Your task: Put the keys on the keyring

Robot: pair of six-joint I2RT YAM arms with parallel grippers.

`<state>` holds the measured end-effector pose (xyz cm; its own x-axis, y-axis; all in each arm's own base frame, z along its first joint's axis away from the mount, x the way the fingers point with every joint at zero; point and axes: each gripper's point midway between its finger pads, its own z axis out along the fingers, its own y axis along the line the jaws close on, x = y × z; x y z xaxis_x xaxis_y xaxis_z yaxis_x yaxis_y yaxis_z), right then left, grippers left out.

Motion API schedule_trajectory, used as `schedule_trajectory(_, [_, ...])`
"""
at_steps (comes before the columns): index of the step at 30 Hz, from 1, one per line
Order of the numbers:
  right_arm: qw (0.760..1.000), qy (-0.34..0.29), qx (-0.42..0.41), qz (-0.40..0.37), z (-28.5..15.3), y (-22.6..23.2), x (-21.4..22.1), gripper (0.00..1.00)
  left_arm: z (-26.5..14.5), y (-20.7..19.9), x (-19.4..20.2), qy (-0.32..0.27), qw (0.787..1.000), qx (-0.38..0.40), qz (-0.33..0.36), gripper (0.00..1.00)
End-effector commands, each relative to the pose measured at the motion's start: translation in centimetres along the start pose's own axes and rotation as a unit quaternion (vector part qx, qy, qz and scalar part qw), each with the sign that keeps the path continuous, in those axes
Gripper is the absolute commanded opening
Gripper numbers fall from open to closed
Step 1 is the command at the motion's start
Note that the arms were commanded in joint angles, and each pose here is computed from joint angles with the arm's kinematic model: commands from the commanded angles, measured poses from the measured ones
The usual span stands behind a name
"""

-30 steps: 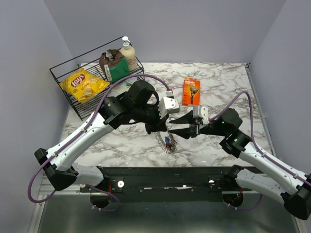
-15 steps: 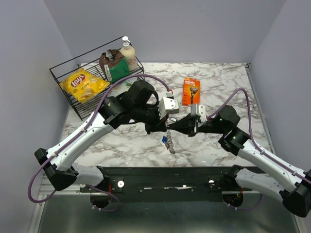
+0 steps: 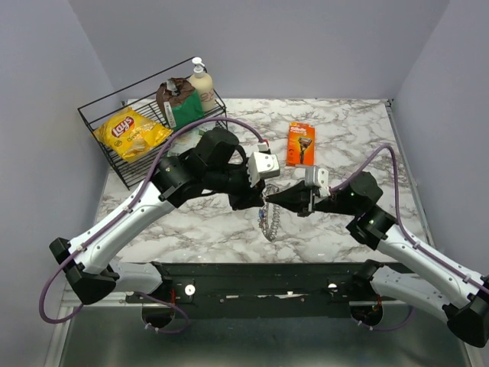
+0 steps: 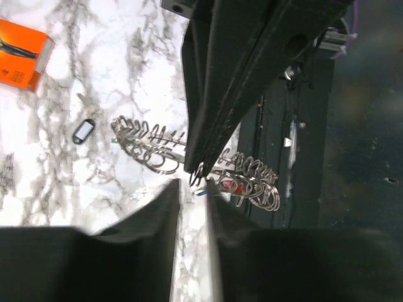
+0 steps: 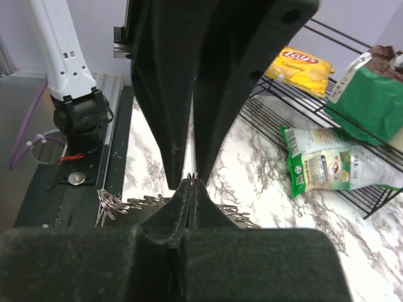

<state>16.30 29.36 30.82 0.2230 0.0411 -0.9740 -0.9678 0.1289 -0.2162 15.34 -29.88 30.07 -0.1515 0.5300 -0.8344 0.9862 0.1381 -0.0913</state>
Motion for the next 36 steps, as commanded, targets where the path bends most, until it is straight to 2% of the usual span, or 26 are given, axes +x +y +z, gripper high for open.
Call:
schedule_trajectory(1, [0.997, -0.046, 0.060, -0.030, -1.1, -1.2, -1.7, 0.01, -1.7, 1.4, -2.3, -0.067, 0.996, -0.057, 0.006, 0.56])
schedule_trajectory(3, [0.993, -0.070, 0.082, -0.040, -1.7, -1.4, -2.2, 0.01, -2.0, 1.7, -2.2, -0.078, 0.995, -0.058, -0.007, 0.62])
schedule_trajectory(6, [0.989, -0.105, 0.099, -0.038, -2.2, -1.5, -3.3, 0.01, -2.7, 2.0, -2.7, -0.111, 0.992, -0.054, -0.015, 0.63])
schedule_trajectory(7, [0.988, -0.113, 0.103, -0.028, -2.5, -1.3, -3.2, 0.01, -3.2, 1.4, -3.7, -0.138, 0.990, -0.038, -0.004, 0.63])
schedule_trajectory(9, [0.983, -0.141, 0.112, -0.036, -2.9, -1.4, -4.3, 0.01, -3.6, 1.5, -3.5, -0.157, 0.987, -0.024, -0.020, 0.63])
schedule_trajectory(10, [0.982, -0.147, 0.113, -0.037, -3.1, -1.2, -4.1, 0.01, -4.1, 0.7, -4.6, -0.185, 0.983, 0.002, -0.006, 0.63])
schedule_trajectory(12, [0.978, -0.179, 0.105, -0.039, -3.4, -0.6, -5.4, 0.01, -4.1, 0.3, -4.5, -0.198, 0.980, 0.022, -0.012, 0.63])
schedule_trajectory(13, [0.976, -0.188, 0.101, -0.037, -3.6, -0.4, -5.7, 0.01, -4.6, 0.3, -5.3, -0.217, 0.976, 0.024, 0.007, 0.63])
schedule_trajectory(16, [0.969, -0.226, 0.088, -0.055, -4.2, 0.6, -7.0, 0.01, -4.7, -1.1, -6.0, -0.240, 0.968, 0.072, 0.009, 0.58])
schedule_trajectory(21, [0.955, -0.279, 0.064, -0.071, -5.1, 2.0, -8.9, 0.01, -4.4, -2.1, -6.6, -0.257, 0.959, 0.119, 0.022, 0.52])
schedule_trajectory(27, [0.946, -0.314, 0.046, -0.066, -5.5, 2.8, -10.1, 0.01, -3.8, -2.3, -7.3, -0.267, 0.952, 0.148, 0.020, 0.46])
schedule_trajectory(36, [0.943, -0.329, 0.021, -0.051, -5.0, 3.1, -10.0, 0.01, -2.8, -2.4, -8.3, -0.272, 0.950, 0.152, 0.028, 0.38])
